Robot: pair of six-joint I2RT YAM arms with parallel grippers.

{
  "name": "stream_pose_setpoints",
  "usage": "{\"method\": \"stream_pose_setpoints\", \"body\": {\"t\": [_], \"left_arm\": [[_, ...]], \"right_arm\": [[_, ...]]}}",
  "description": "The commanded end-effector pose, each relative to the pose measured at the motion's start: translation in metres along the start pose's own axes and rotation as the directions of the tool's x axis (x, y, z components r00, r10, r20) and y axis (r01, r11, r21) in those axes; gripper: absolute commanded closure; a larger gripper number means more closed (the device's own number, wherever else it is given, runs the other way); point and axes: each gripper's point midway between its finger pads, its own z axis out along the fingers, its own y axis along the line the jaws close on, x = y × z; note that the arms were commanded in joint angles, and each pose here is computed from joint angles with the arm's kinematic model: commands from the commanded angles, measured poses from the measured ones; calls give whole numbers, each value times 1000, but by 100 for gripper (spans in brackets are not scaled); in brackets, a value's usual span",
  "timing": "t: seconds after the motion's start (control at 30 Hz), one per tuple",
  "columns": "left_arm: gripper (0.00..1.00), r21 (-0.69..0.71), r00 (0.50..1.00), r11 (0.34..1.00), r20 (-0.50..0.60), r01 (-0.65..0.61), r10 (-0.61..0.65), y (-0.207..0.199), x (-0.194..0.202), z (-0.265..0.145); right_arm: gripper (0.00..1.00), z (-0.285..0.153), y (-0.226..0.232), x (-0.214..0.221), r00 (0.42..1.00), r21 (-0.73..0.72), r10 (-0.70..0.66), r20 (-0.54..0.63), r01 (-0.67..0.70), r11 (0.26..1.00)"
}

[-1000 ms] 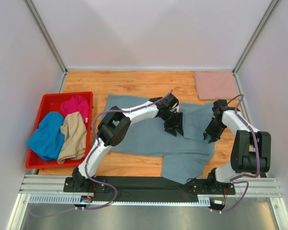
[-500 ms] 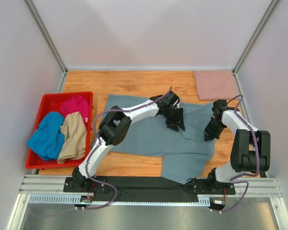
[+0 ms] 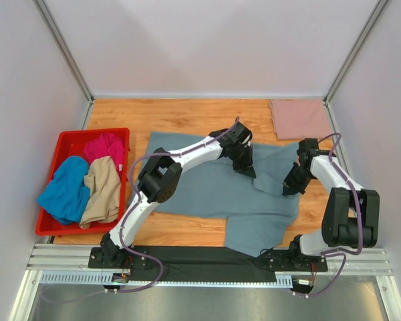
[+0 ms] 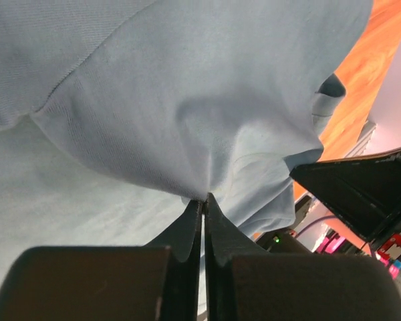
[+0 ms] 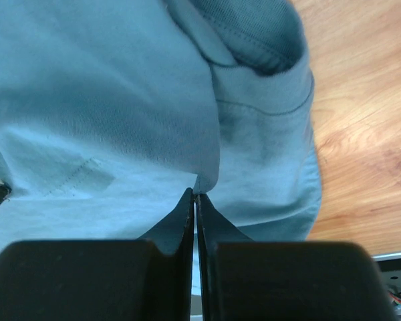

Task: Fold and stack the t-shirts
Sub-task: Fold the tshirt

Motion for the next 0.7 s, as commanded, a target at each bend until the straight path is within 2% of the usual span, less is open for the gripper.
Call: {"method": "stream_pose_setpoints", "body": {"t": [0.0, 0.3, 0.67], "left_arm": [[100, -9, 999, 1000, 24, -25, 25, -20, -6, -21], [100, -88, 998, 996, -69, -4, -2, -1, -1, -33], [100, -114, 980, 993, -196, -6, -17, 22, 22, -28]], "right_arm": [[100, -18, 11, -1, 1000, -67, 22, 20, -21, 998], [100, -32, 16, 18, 997, -144, 73, 3, -72, 987], [100, -20, 9, 32, 993, -142, 120, -19, -122, 982]]}}
